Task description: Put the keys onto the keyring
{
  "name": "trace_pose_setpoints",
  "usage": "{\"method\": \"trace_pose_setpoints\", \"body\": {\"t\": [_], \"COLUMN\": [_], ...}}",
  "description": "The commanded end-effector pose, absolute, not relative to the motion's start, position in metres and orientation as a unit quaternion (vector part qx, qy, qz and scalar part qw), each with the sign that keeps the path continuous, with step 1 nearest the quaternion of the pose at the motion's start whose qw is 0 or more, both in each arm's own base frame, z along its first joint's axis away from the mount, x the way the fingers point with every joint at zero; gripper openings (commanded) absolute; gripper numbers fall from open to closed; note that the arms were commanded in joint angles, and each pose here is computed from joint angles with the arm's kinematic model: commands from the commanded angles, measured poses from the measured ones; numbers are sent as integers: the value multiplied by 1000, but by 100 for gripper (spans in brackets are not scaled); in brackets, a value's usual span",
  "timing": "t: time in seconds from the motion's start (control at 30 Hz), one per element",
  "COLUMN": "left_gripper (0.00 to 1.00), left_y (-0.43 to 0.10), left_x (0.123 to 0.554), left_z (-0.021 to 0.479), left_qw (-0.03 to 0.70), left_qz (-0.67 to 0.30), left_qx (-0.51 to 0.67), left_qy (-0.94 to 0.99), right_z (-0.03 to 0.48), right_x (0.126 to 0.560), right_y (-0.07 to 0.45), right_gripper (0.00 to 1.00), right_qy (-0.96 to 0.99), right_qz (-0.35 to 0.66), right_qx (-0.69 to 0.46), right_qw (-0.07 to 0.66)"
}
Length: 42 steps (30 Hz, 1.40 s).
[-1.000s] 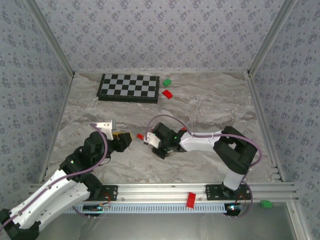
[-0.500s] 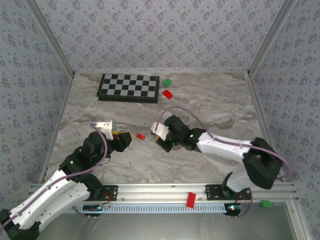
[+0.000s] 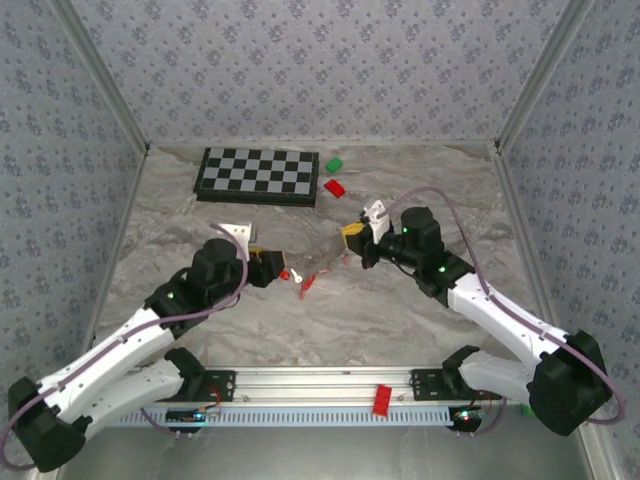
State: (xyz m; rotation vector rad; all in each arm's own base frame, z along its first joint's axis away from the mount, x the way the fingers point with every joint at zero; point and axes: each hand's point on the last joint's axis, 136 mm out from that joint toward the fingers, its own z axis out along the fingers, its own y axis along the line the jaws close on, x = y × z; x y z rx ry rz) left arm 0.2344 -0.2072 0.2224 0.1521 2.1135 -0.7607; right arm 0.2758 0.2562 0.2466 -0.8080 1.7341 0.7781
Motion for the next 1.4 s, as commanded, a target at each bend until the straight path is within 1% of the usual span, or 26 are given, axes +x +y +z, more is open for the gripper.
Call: {"method": "trace_pose_setpoints", "body": {"t": [0.0, 0.2, 0.4, 0.57, 0.77, 0.93, 1.03, 1.23, 1.37], "left_gripper": [52, 52, 52, 52, 52, 52, 52, 52, 52], "left_y": [-226, -252, -265, -268, -267, -265, -264, -261, -260], "left_x": [246, 257, 262, 264, 261, 261, 260, 258, 256], "left_z": [260, 281, 304, 312, 315, 315, 314, 314, 315], "left_qw": [460, 449, 455, 455, 457, 456, 455, 455, 455], "left_qz": [-333, -343, -353, -364, -376, -380, -382, -382, -381], "left_qx": [85, 128, 154, 156, 150, 139, 136, 133, 134], "left_qy": [819, 815, 803, 798, 792, 792, 793, 794, 793], "right_z": [285, 317, 345, 355, 372, 368, 366, 359, 361], "right_x": [268, 270, 271, 279, 308, 340, 346, 346, 338], "right_y": [259, 252, 251, 252, 244, 240, 243, 246, 250], "right_gripper": [0, 0, 0, 0, 0, 0, 0, 0, 0], "right_qy": [673, 636, 601, 581, 570, 573, 573, 593, 600], "right_qz": [384, 451, 528, 580, 661, 712, 725, 706, 693], "right_qx": [-327, -303, -294, -274, -182, -81, -67, -67, -99], "right_qw": [541, 548, 524, 500, 452, 397, 377, 382, 387]}}
